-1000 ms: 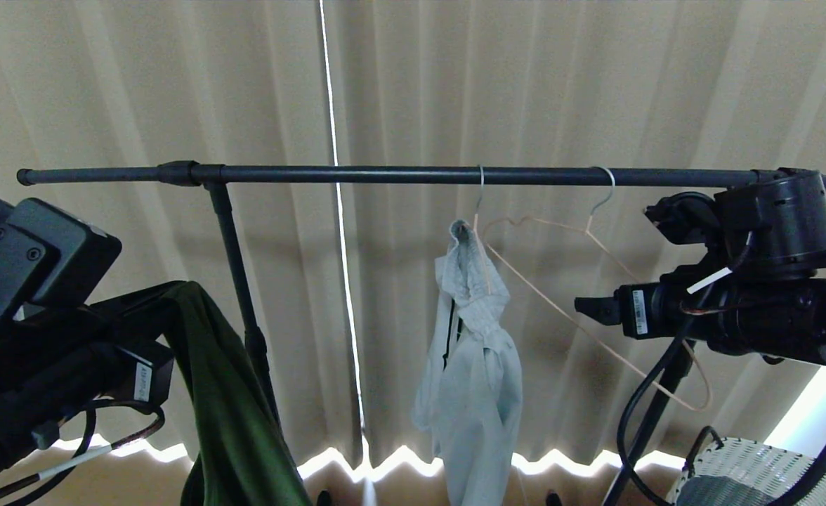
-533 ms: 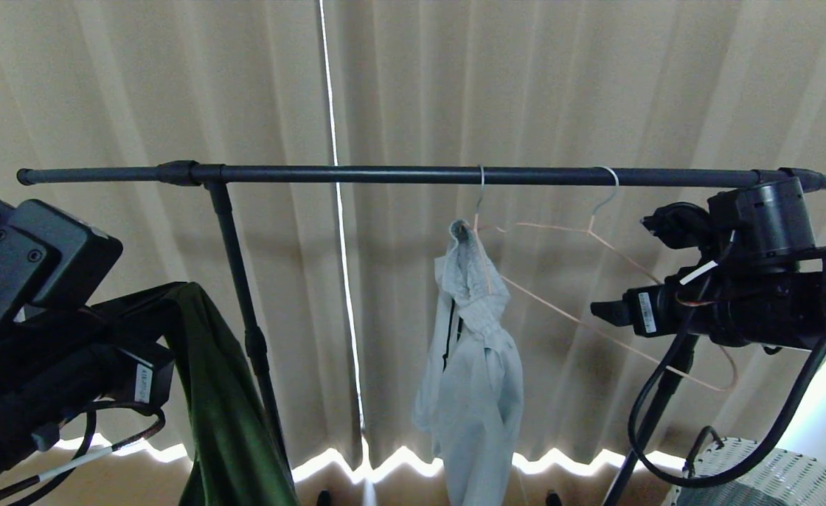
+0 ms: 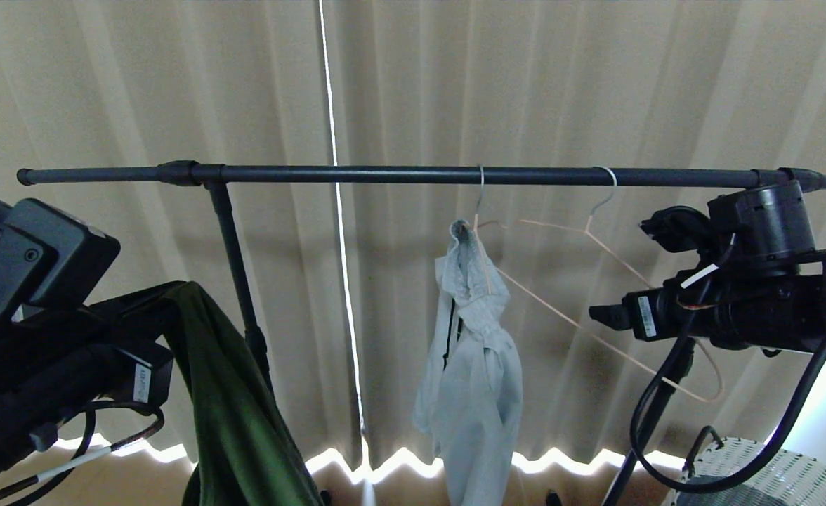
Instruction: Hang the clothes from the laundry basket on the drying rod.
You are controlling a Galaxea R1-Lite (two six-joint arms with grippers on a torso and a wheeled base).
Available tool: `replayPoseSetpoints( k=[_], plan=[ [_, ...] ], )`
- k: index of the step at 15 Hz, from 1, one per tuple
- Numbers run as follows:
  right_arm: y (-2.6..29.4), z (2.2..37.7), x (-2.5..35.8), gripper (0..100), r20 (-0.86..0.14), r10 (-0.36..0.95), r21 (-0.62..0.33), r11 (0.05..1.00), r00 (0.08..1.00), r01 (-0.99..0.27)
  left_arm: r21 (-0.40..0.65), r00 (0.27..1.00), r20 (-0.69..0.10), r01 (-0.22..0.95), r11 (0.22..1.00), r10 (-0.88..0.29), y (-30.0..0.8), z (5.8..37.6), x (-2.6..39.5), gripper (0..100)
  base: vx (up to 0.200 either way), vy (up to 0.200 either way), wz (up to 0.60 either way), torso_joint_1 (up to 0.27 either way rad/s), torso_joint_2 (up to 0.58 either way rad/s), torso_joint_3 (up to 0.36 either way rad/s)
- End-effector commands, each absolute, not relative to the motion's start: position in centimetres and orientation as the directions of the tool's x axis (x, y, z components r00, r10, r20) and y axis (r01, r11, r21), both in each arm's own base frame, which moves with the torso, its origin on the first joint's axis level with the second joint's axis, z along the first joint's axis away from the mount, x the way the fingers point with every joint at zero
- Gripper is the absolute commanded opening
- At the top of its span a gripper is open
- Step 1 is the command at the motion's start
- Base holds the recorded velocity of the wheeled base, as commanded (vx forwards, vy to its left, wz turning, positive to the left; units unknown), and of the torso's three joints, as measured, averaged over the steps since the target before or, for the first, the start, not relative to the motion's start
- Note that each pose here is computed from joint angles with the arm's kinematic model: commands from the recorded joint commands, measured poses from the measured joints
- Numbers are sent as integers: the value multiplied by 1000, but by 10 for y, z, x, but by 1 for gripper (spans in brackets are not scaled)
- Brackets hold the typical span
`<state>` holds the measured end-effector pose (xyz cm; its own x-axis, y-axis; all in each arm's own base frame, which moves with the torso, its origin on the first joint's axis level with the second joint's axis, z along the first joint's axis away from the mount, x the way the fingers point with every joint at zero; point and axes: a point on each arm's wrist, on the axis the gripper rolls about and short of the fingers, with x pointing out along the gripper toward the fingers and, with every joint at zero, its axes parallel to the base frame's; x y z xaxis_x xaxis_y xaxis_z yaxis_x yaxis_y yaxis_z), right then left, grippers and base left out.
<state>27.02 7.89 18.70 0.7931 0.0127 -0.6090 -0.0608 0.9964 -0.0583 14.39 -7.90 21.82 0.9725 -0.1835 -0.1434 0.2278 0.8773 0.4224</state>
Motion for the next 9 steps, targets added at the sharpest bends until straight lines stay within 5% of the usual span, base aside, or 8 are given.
replayPoseSetpoints(
  k=[1, 4, 5, 9],
  plan=[
    [80, 185, 272, 100, -611, 12, -58, 996, 791, -61, 422, 973, -143, 227, 877, -183, -79, 218, 143, 0, 0, 0, 0, 0, 0, 0],
    [80, 181, 275, 100, -619, 8, -69, 996, 785, -64, 422, 972, -143, 229, 877, -185, -79, 218, 143, 0, 0, 0, 0, 0, 0, 0],
    [80, 181, 275, 0, -618, 8, -76, 995, 786, -70, 423, 972, -144, 229, 877, -185, -79, 218, 144, 0, 0, 0, 0, 0, 0, 0],
    [80, 182, 275, 0, -616, 7, -80, 994, 788, -72, 426, 971, -151, 232, 874, -184, -79, 215, 143, 0, 0, 0, 0, 0, 0, 0]
  ],
)
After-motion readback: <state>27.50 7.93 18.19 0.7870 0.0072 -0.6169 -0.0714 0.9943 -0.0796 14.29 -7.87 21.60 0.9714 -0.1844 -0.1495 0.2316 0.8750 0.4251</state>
